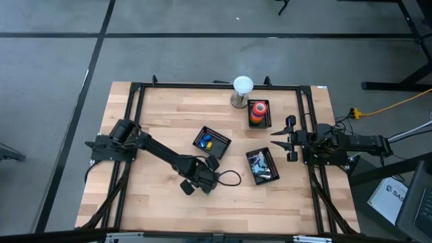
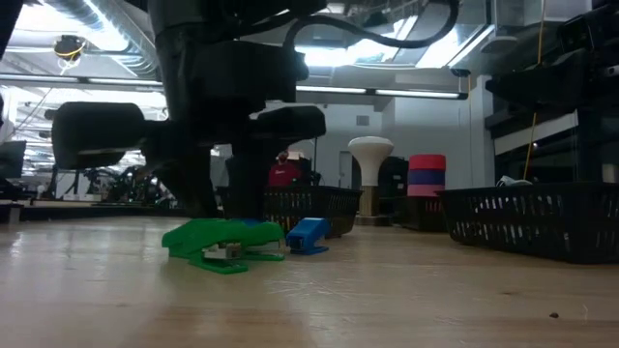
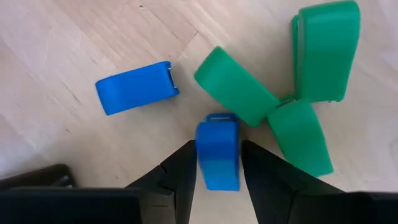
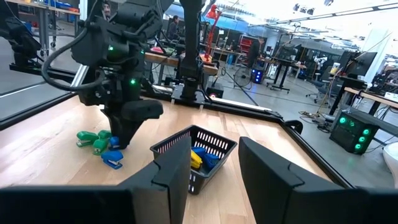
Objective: Pick and place Stapler, Stapler remover, tape
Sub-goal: Put the blue stapler into the center black bin
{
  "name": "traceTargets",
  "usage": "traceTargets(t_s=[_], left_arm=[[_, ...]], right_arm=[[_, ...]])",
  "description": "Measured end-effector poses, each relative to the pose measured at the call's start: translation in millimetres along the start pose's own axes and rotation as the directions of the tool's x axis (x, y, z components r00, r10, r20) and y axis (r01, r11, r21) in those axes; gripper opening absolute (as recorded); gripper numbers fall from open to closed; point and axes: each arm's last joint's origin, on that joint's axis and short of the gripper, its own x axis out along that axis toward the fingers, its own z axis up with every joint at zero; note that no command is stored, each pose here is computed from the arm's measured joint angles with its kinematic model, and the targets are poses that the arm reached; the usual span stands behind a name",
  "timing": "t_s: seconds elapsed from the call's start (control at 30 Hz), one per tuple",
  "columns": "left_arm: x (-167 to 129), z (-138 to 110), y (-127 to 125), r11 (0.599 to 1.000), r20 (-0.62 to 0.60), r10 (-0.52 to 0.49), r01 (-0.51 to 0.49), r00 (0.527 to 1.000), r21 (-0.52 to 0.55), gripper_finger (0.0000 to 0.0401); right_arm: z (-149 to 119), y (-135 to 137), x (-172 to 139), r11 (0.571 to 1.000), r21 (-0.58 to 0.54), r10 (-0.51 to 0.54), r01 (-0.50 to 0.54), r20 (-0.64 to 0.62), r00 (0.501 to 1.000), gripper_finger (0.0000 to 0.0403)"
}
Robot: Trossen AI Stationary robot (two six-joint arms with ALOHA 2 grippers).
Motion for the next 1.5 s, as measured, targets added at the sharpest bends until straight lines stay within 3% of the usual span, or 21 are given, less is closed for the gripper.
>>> traceTargets(t_s=[0.23, 0.5, 0.8, 1.23, 1.5], left_arm=[[-0.2, 1.6, 1.0, 1.0, 0.004, 0.008, -0.008, 1.0, -0.028, 0.0124], [-0.2, 3.1, 1.5, 0.987, 0.02, -0.003, 0.006, 1.0, -0.158, 0.0069], [-5.2, 3.2, 3.7, 0.979, 0.037, 0.008, 0.0, 0.999, -0.206, 0.0069], [-80.1, -3.9, 21.3, 0.938, 0.144, 0.203, -0.15, 0.969, -0.311, 0.0069], [-105.7, -16.8, 37.4, 0.867, 0.132, 0.324, -0.238, 0.937, -0.437, 0.0069]], right_arm=[[0.0, 0.0, 0.0, 1.0, 0.0, -0.001, 0.001, 0.0, 1.0, 0.014], [0.0, 0.0, 0.0, 1.0, 0.0, -0.001, 0.001, 0.0, 1.0, 0.014], [-0.1, 0.0, 0.0, 1.0, 0.0, -0.001, 0.001, -0.001, 1.0, 0.014], [-0.1, 0.0, 0.0, 1.0, 0.0, 0.0, 0.0, -0.001, 1.0, 0.014], [0.0, 0.0, 0.0, 1.0, 0.0, 0.0, 0.0, 0.0, 1.0, 0.014]])
